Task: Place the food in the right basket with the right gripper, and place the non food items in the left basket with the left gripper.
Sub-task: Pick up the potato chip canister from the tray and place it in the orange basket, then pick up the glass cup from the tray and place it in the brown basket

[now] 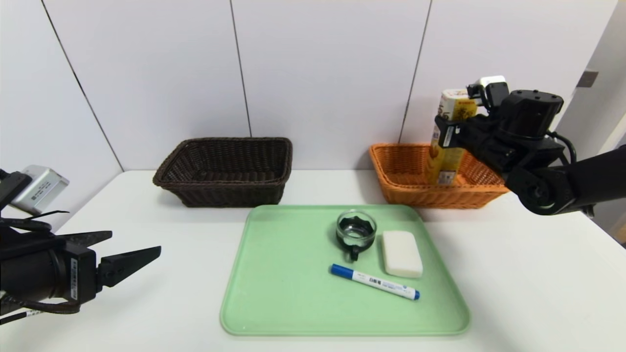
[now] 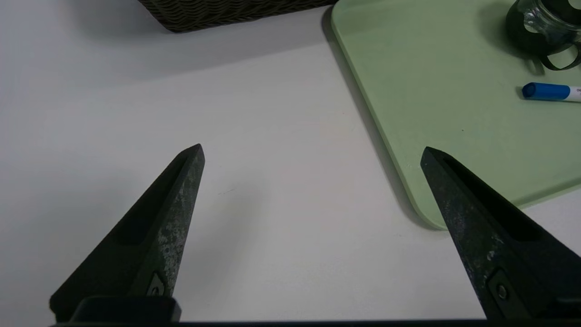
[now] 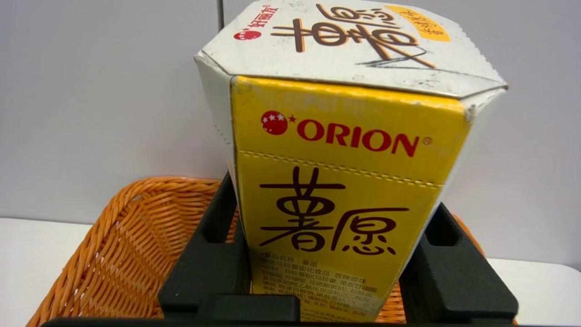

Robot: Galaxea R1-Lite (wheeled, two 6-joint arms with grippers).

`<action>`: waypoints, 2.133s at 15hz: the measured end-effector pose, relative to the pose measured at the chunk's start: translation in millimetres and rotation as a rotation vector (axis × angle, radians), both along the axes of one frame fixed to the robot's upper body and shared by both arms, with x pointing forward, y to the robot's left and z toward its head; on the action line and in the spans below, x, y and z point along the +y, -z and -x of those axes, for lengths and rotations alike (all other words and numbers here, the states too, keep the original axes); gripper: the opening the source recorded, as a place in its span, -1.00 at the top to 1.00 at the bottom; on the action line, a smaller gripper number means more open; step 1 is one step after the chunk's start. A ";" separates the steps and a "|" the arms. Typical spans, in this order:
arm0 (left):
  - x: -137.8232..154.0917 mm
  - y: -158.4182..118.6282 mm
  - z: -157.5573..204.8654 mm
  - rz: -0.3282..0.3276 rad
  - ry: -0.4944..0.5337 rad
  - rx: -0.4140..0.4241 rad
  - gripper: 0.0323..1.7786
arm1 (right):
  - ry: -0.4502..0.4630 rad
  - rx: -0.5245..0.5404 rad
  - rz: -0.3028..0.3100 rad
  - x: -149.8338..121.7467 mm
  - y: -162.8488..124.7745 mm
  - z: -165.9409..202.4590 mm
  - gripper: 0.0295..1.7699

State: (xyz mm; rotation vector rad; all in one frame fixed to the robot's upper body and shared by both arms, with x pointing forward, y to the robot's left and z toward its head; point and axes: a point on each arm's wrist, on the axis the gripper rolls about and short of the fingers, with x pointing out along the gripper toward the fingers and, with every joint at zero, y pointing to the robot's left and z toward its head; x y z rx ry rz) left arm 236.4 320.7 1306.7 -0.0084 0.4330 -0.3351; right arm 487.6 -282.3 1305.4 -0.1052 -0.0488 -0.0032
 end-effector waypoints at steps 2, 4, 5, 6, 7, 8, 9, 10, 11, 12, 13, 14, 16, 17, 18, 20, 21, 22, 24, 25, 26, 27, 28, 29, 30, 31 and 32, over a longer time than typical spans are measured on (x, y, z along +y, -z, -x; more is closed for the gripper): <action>0.0 0.0 0.0 0.000 -0.001 0.000 -0.90 | 0.000 0.019 0.001 0.0 6.2 -0.8 0.07; 0.0 -0.1 0.0 0.000 -0.001 0.000 -0.90 | -0.003 0.032 -0.001 -0.2 10.6 -1.3 0.07; 0.1 -0.6 -0.2 0.000 -0.001 -0.002 -0.90 | -0.003 0.035 -0.001 0.0 11.5 -1.5 0.07; 0.0 -0.6 -0.1 0.000 -0.001 -0.002 -0.90 | -0.006 0.038 -0.001 0.4 12.5 -1.6 0.07; 0.0 -0.6 0.0 -0.001 -0.002 -0.002 -0.90 | -0.007 0.040 0.000 0.4 13.4 -1.9 0.07; 0.1 -0.9 0.3 -0.001 -0.002 -0.004 -0.90 | -0.008 0.042 0.001 0.5 14.2 -2.3 0.03; 0.1 -1.1 0.7 0.000 -0.002 -0.006 -0.90 | -0.009 0.043 0.003 0.6 15.0 -2.7 -0.08; 0.1 -1.4 1.0 0.000 -0.002 -0.007 -0.90 | -0.009 0.044 0.002 0.6 15.5 -3.0 -0.18; 0.1 -1.5 1.2 0.000 -0.002 -0.008 -0.90 | -0.009 0.045 0.001 0.8 15.6 -3.1 -0.27; 0.1 -1.7 1.4 0.000 -0.002 -0.010 -0.90 | -0.010 0.044 0.000 1.0 15.4 -3.0 -0.35; 0.1 -1.9 1.7 0.000 -0.002 -0.011 -0.90 | -0.011 0.044 0.000 1.0 15.1 -2.8 -0.43; 0.1 -1.9 1.7 0.000 -0.002 -0.011 -0.90 | -0.011 0.047 -0.001 0.9 14.6 -2.3 -0.49; 0.1 -2.8 2.0 0.000 -0.002 -0.015 -0.90 | -0.013 0.056 -0.003 0.5 11.9 1.7 -0.59; 0.2 -3.3 2.4 0.000 -0.002 -0.018 -0.90 | -0.015 0.064 -0.005 -0.1 9.6 6.1 -0.63; 0.2 -3.5 2.7 0.001 -0.003 -0.019 -0.90 | -0.025 0.076 -0.009 -0.7 6.7 11.7 -0.66; 0.2 -3.9 3.4 0.003 -0.003 -0.021 -0.90 | -0.063 0.111 -0.027 -3.9 -0.5 26.2 -0.72; 0.2 -3.9 3.9 0.007 -0.005 -0.021 -0.90 | -0.067 0.124 -0.036 -7.6 -4.6 32.7 -0.75; 0.3 -4.1 4.6 0.010 -0.007 -0.022 -0.90 | -0.060 0.126 -0.039 -12.7 -9.9 38.9 -0.77; 0.3 -4.7 5.3 0.013 -0.009 -0.025 -0.90 | -0.039 0.128 -0.039 -21.8 -19.9 51.8 -0.81; 0.3 -4.9 5.5 0.014 -0.009 -0.027 -0.90 | -0.033 0.142 -0.039 -25.2 -23.9 59.4 -0.82; 0.3 -5.4 5.6 0.014 -0.008 -0.029 -0.90 | -0.026 0.154 -0.039 -28.6 -29.1 67.6 -0.83; 0.3 -5.7 5.8 0.015 -0.008 -0.030 -0.90 | -0.015 0.168 -0.039 -32.5 -34.0 76.5 -0.85; 0.4 -6.3 6.3 0.018 -0.009 -0.033 -0.90 | -0.004 0.180 -0.040 -36.7 -39.6 87.0 -0.86; 0.4 -6.7 6.9 0.023 -0.012 -0.034 -0.90 | 0.005 0.195 -0.042 -40.1 -44.3 97.5 -0.86; 0.4 -6.7 7.3 0.030 -0.016 -0.032 -0.90 | 0.012 0.213 -0.048 -43.2 -48.7 108.8 -0.87; 0.5 -6.9 7.6 0.033 -0.018 -0.032 -0.90 | 0.012 0.238 -0.064 -45.1 -52.0 122.0 -0.88; 0.5 -7.2 7.8 0.034 -0.019 -0.035 -0.90 | 0.007 0.267 -0.086 -46.1 -53.3 135.1 -0.89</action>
